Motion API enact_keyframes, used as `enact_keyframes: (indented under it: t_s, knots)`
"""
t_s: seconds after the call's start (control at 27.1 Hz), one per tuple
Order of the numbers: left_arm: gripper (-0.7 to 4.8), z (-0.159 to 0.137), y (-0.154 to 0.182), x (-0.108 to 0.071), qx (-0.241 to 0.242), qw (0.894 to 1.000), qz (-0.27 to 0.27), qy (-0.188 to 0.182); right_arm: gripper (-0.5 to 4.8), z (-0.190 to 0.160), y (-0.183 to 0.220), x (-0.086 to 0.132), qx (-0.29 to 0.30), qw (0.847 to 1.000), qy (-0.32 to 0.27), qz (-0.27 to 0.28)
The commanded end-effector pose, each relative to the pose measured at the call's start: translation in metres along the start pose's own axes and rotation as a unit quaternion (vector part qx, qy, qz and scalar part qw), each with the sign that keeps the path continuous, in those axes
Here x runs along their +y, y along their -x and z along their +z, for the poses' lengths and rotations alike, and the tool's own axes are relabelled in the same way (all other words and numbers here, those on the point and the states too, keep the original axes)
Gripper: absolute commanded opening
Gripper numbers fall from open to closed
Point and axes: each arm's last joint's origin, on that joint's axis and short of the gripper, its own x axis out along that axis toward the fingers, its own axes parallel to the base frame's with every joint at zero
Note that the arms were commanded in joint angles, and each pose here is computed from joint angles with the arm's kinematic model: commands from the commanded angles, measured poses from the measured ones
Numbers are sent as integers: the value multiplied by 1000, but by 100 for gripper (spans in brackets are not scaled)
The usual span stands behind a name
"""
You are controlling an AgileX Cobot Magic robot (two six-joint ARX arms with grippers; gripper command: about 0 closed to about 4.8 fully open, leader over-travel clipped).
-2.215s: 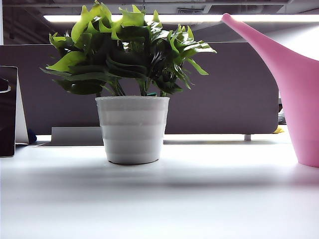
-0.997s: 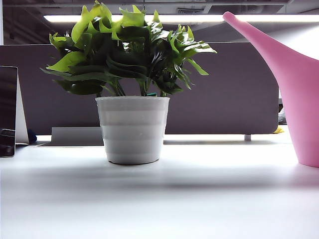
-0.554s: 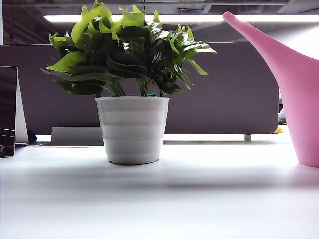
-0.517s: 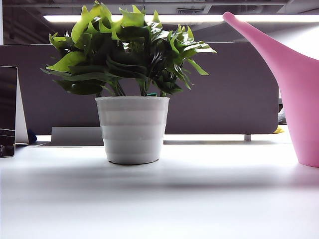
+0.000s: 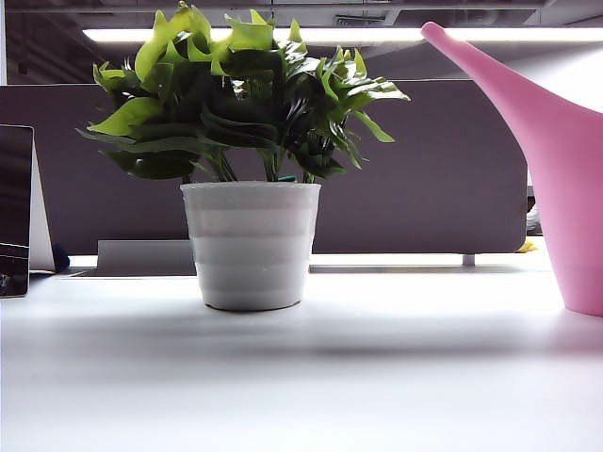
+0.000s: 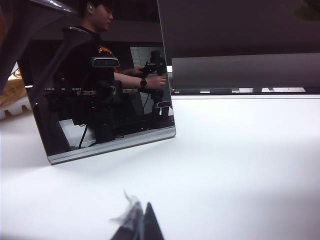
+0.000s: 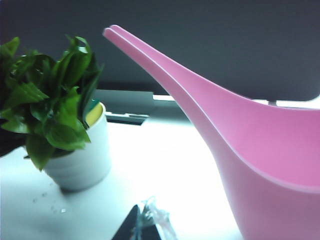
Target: Pick up the watering can from the table, water the potted plant, and put the can back.
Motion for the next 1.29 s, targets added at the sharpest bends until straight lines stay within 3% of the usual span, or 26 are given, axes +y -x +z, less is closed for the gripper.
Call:
enact_keyframes:
  t_s: [0.04, 0.11, 0.33, 0.78, 1.29]
  knots:
    - [-5, 1, 0, 0, -4, 1000, 0, 0, -6, -23, 11, -2, -18, 993, 2, -119]
    - [-5, 1, 0, 0, -4, 1000, 0, 0, -6, -49, 10, -5, -25, 985, 4, -168]
    - [-5, 1, 0, 0, -4, 1000, 0, 0, -6, -120, -2, -16, -18, 985, -12, -173]
    - [-5, 1, 0, 0, -2, 1000, 0, 0, -6, -108, -1, -14, -79, 983, 2, -166]
    - [-5, 1, 0, 0, -2, 1000, 0, 0, -6, -108, -1, -14, -78, 985, 6, -156]
